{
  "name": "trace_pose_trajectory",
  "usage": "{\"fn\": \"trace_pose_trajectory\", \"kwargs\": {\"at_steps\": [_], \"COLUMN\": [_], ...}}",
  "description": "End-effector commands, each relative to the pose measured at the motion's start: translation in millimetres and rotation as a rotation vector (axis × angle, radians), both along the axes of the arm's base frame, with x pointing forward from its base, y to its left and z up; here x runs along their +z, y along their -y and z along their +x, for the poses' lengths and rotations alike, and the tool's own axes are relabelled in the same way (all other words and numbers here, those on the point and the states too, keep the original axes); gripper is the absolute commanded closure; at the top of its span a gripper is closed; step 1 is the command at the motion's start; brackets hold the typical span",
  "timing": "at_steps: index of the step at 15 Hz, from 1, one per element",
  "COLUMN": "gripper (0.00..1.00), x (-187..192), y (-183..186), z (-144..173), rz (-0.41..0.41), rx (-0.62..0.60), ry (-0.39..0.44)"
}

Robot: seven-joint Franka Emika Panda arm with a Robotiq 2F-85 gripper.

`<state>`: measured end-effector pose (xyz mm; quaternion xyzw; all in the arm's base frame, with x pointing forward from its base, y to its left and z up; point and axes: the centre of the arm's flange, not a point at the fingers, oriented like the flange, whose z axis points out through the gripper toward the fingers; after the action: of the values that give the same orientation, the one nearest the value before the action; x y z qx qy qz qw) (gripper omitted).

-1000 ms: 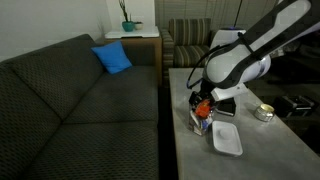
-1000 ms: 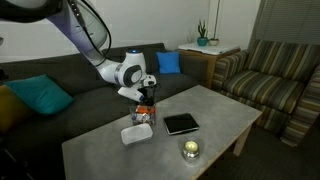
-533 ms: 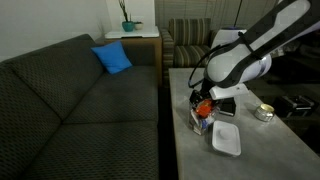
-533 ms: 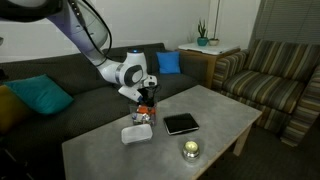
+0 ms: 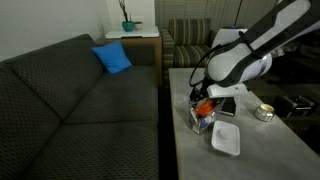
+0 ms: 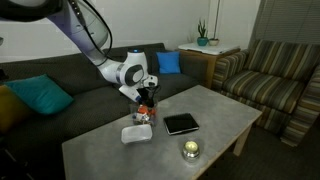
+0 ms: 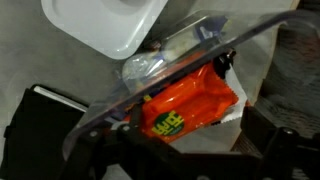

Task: Remove the orange object from the storage container and put it on the table

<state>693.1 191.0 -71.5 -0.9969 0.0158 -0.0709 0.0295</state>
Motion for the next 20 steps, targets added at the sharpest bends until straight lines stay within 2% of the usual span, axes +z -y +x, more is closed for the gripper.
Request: {"fn": "trace_pose_trajectory", "kwargs": {"at_steps": [1, 2, 3, 7, 13, 18, 20], "gripper": [0.00, 0.00, 0.00, 0.00, 0.00, 0.00, 0.00], "x": [6, 7, 8, 14, 24, 9, -1], "y": [0, 0, 0, -2, -6, 1, 3], "z": [-1, -2, -4, -7, -12, -13, -16], "rz": [0.022, 0.026, -0.007, -0.010, -0.069, -0.101, -0.113], "rx": [-0.071, -0.063, -0.049, 0.093, 0.452, 0.732, 0.842], "ry": [-0.009, -0.017, -0.013, 0.009, 0.051, 0.091, 0.083]}}
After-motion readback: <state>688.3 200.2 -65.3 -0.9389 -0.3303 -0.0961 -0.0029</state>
